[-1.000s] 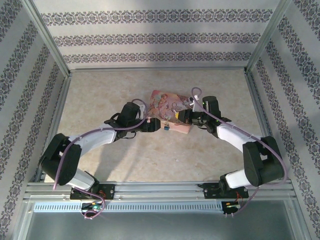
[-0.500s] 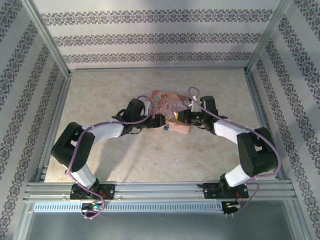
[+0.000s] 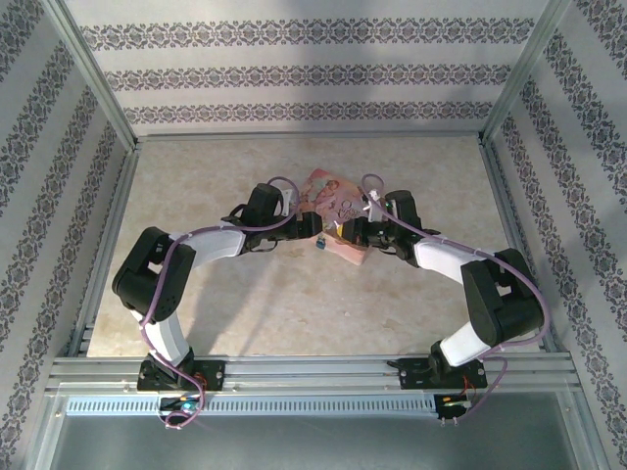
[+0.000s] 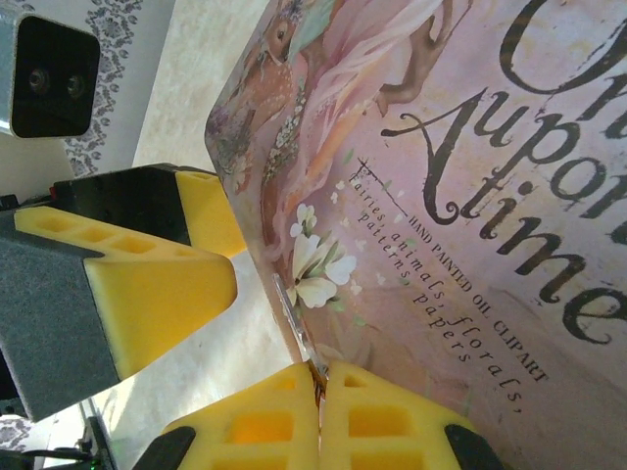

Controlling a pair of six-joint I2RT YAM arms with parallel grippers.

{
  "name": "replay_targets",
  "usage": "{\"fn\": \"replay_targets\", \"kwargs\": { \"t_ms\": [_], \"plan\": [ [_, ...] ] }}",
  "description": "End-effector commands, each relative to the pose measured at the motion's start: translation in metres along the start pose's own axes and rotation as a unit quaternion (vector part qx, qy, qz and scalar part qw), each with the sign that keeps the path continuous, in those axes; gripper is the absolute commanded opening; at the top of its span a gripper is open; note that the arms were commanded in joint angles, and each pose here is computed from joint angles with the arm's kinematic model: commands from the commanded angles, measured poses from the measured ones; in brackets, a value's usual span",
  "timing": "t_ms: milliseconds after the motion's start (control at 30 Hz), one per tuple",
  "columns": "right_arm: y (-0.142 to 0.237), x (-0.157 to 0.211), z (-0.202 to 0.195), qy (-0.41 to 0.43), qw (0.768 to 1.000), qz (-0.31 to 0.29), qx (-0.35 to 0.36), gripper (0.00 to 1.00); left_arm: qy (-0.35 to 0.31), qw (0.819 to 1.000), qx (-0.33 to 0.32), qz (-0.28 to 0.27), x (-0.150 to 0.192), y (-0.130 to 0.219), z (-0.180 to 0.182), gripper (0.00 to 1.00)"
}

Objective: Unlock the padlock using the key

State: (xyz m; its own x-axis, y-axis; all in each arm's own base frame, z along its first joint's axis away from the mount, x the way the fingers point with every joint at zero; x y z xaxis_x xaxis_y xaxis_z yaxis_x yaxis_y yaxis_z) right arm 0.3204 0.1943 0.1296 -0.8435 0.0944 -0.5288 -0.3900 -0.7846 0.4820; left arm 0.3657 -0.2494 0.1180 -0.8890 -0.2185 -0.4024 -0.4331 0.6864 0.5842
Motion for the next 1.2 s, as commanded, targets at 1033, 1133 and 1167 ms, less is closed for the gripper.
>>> {"fn": "replay_targets", "kwargs": {
  "t_ms": [1033, 1133, 1167],
  "plan": [
    [-0.003, 0.015, -0.015, -0.021, 0.999, 0.016, 0.046, 0.00, -0.177, 0.983, 0.045, 0.024, 0.053, -0.011, -0.006, 0.69],
    [-0.004, 0.017, -0.016, -0.023, 0.998, 0.018, 0.048, 0.00, -0.182, 0.982, 0.044, 0.029, 0.052, -0.018, -0.007, 0.67],
    [-0.004, 0.017, -0.017, -0.024, 0.998, 0.019, 0.048, 0.00, -0.183, 0.982, 0.042, 0.028, 0.051, -0.020, -0.007, 0.66]
  ]
}}
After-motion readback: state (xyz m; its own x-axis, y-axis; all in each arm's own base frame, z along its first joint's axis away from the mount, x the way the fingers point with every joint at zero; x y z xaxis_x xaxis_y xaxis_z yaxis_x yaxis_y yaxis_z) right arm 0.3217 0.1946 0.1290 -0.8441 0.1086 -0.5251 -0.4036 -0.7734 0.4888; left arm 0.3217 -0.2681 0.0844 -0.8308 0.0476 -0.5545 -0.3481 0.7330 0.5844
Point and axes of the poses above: each hand's point on the last joint's axis, 136 mm out from that joint toward the fingers, its own y axis back along the fingers, its own z axis along the line the jaws close on, x = y × z, the point moved 4 cm from there along y, back along the fingers, and after that the axes turned 6 degrees about y, right-handed, at the moved point
